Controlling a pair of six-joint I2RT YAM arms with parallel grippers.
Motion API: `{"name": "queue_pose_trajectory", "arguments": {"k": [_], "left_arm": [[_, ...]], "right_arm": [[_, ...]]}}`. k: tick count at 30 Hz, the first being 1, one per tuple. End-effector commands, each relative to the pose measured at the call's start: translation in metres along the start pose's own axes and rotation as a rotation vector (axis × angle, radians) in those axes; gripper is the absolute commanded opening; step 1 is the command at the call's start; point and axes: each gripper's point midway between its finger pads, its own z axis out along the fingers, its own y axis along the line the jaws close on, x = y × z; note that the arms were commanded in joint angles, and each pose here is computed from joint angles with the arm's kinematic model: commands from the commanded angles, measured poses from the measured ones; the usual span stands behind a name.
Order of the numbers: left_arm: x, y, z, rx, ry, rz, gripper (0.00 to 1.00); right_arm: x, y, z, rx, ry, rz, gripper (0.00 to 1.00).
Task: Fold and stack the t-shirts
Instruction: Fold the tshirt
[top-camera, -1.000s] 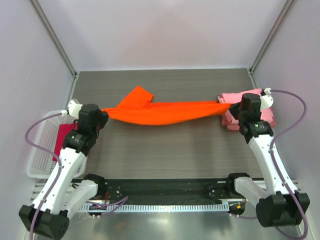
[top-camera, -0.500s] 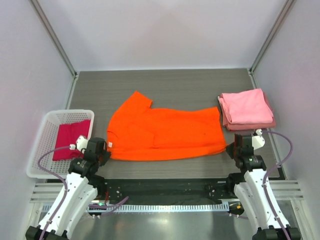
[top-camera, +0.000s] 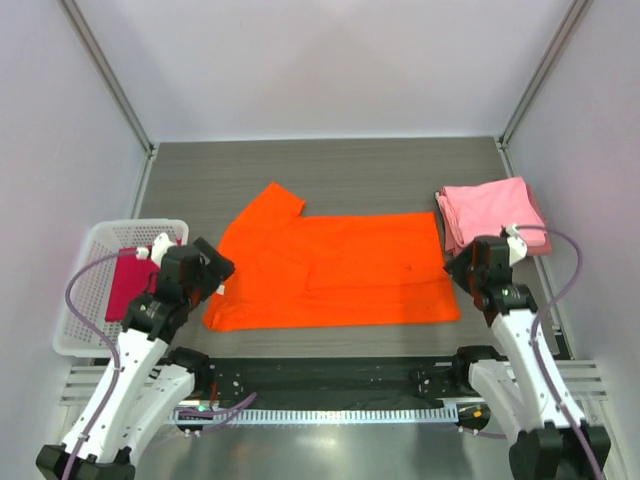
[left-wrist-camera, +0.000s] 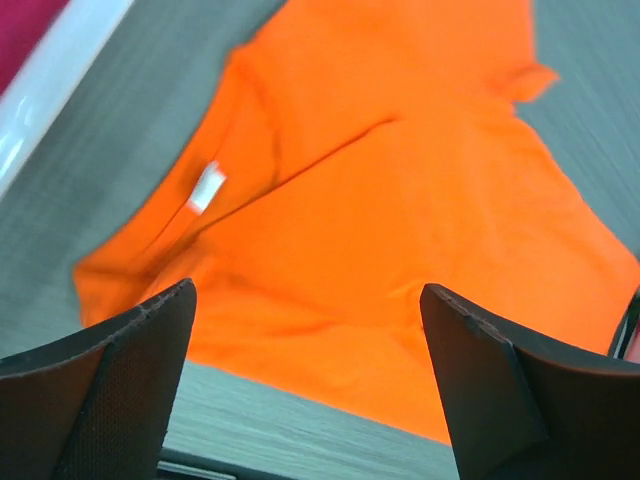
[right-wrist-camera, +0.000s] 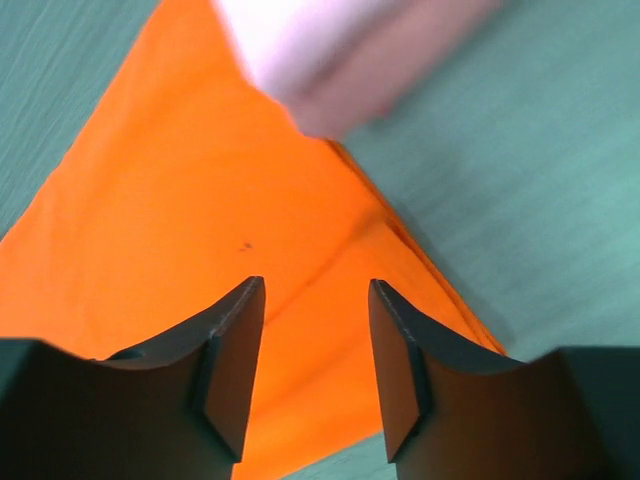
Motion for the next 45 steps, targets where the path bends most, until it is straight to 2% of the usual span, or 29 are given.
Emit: {"name": "queue_pose_trajectory", "arguments": {"k": [1, 2, 3, 4, 5, 7, 8, 9, 12, 13, 15, 16, 18, 23, 31, 35, 39, 41, 42, 45], "left_arm": [[-0.05, -0.067, -0.024, 0.205, -0.116, 0.18, 0.95], [-0.052, -0.074, -0.017, 0.187, -0.095, 0.222, 0.96], [-0.061, -0.083, -0.018, 0.193, -0.111, 0.249, 0.98], [-0.079, -0.091, -0.021, 0.169, -0.16, 0.261, 1.0], [-0.08, -0.094, -0.009, 0.132, -0.144, 0.28, 1.0], [-0.083, -0.115, 0.005, 0.171, -0.138, 0.327, 0.99], [-0.086, -0.126, 0.01, 0.187, -0.139, 0.328, 1.0], [-0.079, -0.135, 0.034, 0.173, -0.098, 0.35, 1.0], [-0.081, -0.159, 0.063, 0.172, -0.059, 0.36, 1.0], [-0.07, -0.156, 0.089, 0.128, -0.01, 0.374, 1.0], [-0.076, -0.175, 0.105, 0.148, 0.002, 0.356, 1.0], [-0.066, -0.17, 0.13, 0.108, 0.047, 0.362, 1.0], [-0.075, -0.189, 0.144, 0.129, 0.047, 0.358, 0.99], [-0.078, -0.194, 0.197, 0.075, 0.104, 0.348, 0.99], [-0.098, -0.202, 0.23, 0.069, 0.046, 0.297, 1.0], [-0.1, -0.202, 0.251, 0.085, 0.077, 0.262, 1.0], [-0.109, -0.211, 0.268, 0.087, 0.063, 0.286, 0.99], [-0.103, -0.202, 0.28, 0.043, 0.094, 0.3, 0.99], [-0.103, -0.201, 0.283, 0.038, 0.102, 0.303, 0.98], [-0.102, -0.2, 0.29, 0.032, 0.116, 0.308, 0.96]], "right_arm": [[-0.032, 0.058, 0.011, -0.159, -0.007, -0.141, 0.5], [-0.033, 0.065, 0.017, -0.165, 0.009, -0.153, 0.5], [-0.043, 0.08, 0.019, -0.208, -0.009, -0.159, 0.5], [-0.035, 0.086, 0.031, -0.219, 0.04, -0.189, 0.5], [-0.036, 0.089, 0.038, -0.216, 0.045, -0.197, 0.5], [-0.049, 0.105, 0.048, -0.233, 0.025, -0.23, 0.5], [-0.039, 0.109, 0.061, -0.232, 0.081, -0.246, 0.49], [-0.048, 0.118, 0.066, -0.236, 0.074, -0.253, 0.47], [-0.047, 0.127, 0.091, -0.2, 0.11, -0.277, 0.45], [-0.051, 0.123, 0.099, -0.165, 0.099, -0.279, 0.44], [-0.049, 0.13, 0.115, -0.148, 0.116, -0.288, 0.43], [-0.048, 0.131, 0.121, -0.134, 0.118, -0.292, 0.43], [-0.063, 0.138, 0.131, -0.091, 0.059, -0.323, 0.44], [-0.059, 0.133, 0.172, 0.04, 0.057, -0.409, 0.44], [-0.061, 0.119, 0.208, 0.185, 0.03, -0.47, 0.44], [-0.058, 0.113, 0.22, 0.223, 0.035, -0.487, 0.47], [-0.051, 0.113, 0.233, 0.24, 0.045, -0.509, 0.49], [-0.048, 0.115, 0.234, 0.232, 0.056, -0.507, 0.46], [-0.045, 0.118, 0.236, 0.212, 0.071, -0.499, 0.4], [-0.043, 0.119, 0.236, 0.207, 0.076, -0.501, 0.32]]}}
